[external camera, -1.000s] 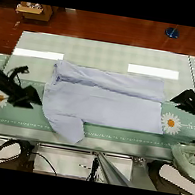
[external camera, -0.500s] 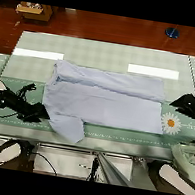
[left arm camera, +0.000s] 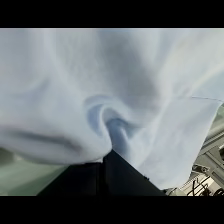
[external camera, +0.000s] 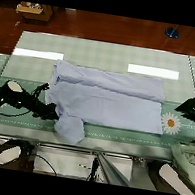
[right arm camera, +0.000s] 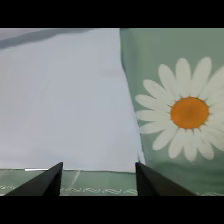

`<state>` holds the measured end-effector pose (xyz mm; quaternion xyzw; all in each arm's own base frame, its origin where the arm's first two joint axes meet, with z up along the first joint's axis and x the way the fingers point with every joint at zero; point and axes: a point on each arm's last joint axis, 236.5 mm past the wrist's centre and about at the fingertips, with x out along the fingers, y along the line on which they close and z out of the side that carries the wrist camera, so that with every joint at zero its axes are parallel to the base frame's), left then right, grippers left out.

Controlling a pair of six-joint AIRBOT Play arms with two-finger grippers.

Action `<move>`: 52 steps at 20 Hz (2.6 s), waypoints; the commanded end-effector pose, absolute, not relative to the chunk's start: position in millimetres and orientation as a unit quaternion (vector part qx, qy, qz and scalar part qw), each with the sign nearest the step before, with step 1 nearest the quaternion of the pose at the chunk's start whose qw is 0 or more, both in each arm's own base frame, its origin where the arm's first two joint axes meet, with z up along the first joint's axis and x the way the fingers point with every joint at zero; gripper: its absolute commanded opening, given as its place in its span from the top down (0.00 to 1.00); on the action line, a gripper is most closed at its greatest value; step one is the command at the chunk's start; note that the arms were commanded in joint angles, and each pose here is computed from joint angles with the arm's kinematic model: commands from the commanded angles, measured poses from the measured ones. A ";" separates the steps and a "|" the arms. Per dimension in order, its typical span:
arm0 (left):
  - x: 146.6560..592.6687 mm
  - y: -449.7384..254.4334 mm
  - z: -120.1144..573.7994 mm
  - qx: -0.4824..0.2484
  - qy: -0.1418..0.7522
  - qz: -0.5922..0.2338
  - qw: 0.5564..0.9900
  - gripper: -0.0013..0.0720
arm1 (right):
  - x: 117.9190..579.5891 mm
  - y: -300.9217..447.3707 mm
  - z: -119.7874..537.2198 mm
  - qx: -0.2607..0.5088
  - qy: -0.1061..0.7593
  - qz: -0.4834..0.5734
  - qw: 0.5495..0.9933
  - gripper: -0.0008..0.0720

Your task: Fold the shirts.

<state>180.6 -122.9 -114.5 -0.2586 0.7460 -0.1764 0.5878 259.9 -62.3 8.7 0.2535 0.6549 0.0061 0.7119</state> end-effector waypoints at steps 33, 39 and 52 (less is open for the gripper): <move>281.0 -115.9 15.8 -0.241 0.603 -0.262 0.714 0.94 | 275.9 -4.7 5.3 0.335 0.562 0.062 0.753 0.96; 365.3 -95.8 100.0 -0.205 0.465 -0.239 0.828 0.94 | 340.1 -15.3 85.3 0.358 0.424 0.073 0.829 0.96; 467.4 -77.4 -12.5 -0.265 0.529 -0.198 0.782 0.94 | 465.3 -20.0 -12.8 0.355 0.416 0.011 0.837 0.96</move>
